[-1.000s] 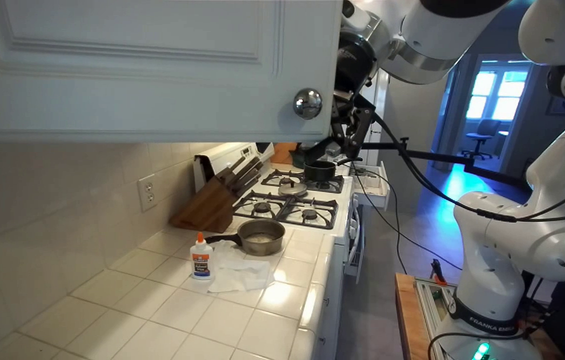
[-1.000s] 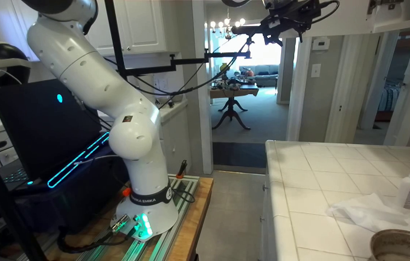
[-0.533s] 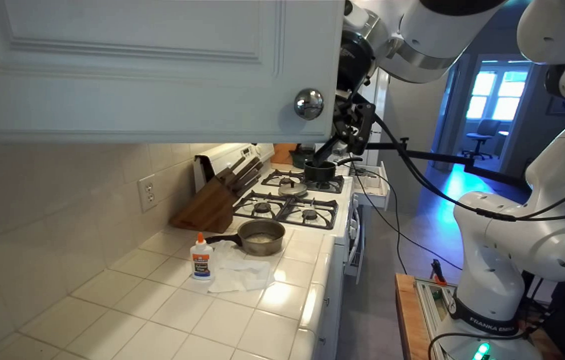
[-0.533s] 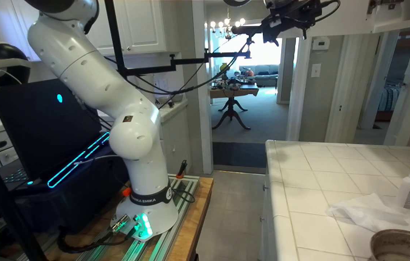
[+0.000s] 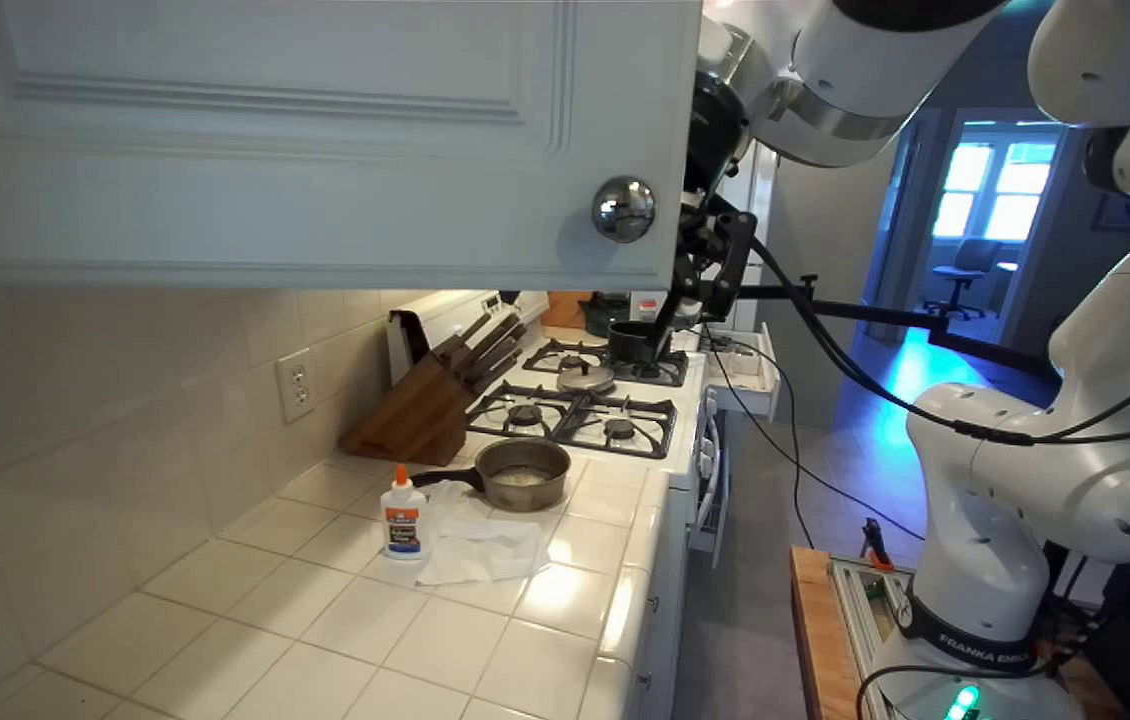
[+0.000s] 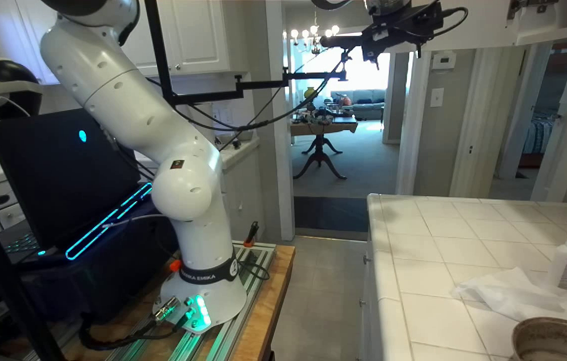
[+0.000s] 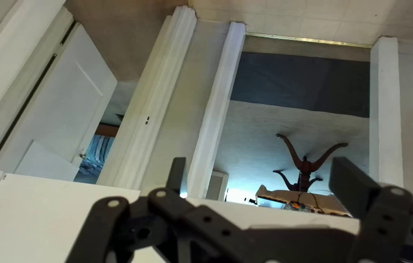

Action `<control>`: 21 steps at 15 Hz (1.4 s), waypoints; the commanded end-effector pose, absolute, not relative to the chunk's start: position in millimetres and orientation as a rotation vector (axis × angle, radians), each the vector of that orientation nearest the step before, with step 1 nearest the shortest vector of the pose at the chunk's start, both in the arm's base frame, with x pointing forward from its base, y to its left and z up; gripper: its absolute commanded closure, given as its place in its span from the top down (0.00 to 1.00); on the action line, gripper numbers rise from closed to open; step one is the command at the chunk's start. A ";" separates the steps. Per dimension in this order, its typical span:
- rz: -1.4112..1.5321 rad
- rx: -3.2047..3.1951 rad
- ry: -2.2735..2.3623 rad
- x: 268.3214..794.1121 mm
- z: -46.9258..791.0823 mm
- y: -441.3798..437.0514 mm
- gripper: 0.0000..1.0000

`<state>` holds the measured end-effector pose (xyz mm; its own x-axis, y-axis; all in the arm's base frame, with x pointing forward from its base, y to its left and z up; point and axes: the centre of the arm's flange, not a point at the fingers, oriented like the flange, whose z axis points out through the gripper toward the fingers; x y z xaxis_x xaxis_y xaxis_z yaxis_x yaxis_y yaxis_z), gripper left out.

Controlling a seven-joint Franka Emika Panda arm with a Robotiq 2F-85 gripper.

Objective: Open the top left cabinet door

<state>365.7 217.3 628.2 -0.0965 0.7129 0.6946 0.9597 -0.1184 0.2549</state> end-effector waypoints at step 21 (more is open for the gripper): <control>-1.138 -2.108 -1.360 384.1 630.2 275.5 1.00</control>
<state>350.0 258.4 614.0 0.1493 0.6512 0.7441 0.9362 -0.3352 0.1054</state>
